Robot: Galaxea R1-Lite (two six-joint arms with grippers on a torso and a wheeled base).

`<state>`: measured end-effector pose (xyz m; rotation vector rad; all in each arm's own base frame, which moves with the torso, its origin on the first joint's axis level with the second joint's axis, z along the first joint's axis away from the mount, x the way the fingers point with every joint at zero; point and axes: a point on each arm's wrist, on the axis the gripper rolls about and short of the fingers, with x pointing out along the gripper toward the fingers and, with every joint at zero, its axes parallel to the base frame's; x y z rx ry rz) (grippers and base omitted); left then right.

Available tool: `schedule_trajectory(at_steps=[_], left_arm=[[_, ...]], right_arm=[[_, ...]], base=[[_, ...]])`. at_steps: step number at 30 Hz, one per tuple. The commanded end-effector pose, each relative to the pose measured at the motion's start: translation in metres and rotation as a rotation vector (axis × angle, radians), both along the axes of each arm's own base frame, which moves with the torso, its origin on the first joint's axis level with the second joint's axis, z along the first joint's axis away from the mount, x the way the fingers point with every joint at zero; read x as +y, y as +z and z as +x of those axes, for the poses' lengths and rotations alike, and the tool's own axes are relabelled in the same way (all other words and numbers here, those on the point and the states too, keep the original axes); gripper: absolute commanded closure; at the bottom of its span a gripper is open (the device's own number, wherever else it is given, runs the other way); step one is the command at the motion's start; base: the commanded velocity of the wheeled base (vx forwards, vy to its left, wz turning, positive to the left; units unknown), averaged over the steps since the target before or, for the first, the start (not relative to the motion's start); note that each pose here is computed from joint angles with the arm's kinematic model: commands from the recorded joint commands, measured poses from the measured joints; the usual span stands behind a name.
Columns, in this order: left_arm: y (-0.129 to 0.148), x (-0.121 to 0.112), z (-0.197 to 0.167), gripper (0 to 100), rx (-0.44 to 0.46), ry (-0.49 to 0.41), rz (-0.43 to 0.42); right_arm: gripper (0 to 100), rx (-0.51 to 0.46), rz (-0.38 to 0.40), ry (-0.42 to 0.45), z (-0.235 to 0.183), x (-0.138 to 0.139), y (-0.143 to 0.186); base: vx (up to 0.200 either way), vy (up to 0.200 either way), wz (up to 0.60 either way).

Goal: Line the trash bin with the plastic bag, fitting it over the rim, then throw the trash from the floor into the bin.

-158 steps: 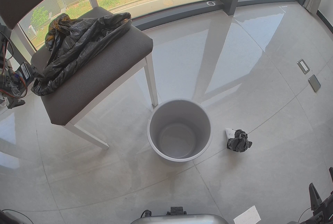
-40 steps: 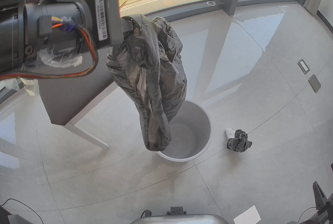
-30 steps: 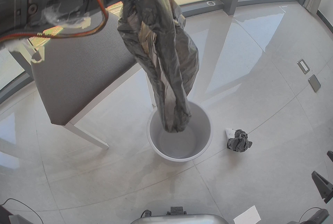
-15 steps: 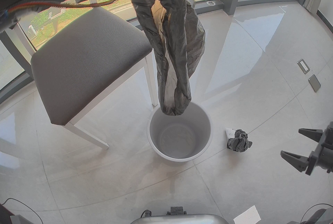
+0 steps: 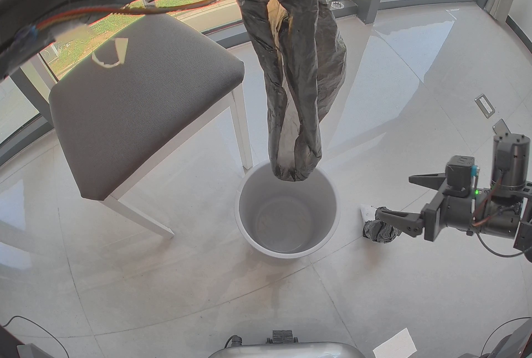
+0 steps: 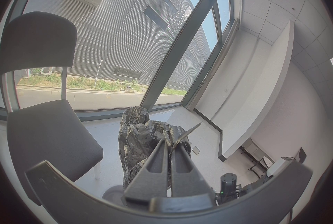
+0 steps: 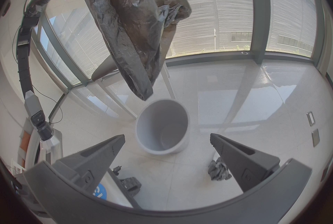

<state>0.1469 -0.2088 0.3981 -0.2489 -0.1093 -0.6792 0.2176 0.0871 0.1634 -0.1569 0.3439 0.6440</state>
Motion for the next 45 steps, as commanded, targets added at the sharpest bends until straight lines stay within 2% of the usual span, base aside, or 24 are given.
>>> schedule_trajectory(at_steps=[1,7,13,22,29,45], left_arm=[[-0.002,0.001,0.0,100,0.002,0.002,0.001],[-0.001,0.001,0.0,100,0.001,0.003,-0.002],[0.0,0.001,0.0,100,0.0,0.001,-0.005],[-0.002,0.0,0.002,100,0.005,0.005,-0.008],[-0.002,-0.001,0.003,100,0.004,0.007,-0.007],[-0.001,-0.006,0.004,100,-0.008,-0.007,-0.02]], right_arm=[[0,0.021,-0.018,0.053,0.034,0.031,-0.008],[0,-0.001,-0.032,0.026,0.061,0.052,-0.009],[0,-0.048,-0.001,0.061,0.081,0.075,-0.003],[0,-0.048,0.018,0.136,0.068,0.103,-0.002],[0,-0.057,0.029,0.15,0.068,0.11,-0.001],[0,-0.102,0.052,0.116,0.097,0.115,0.004]], base=[[0.0,0.0,0.0],[0.0,0.0,0.0],[0.0,0.0,0.0],[0.0,0.0,0.0],[0.0,0.0,0.0],[0.0,0.0,0.0]])
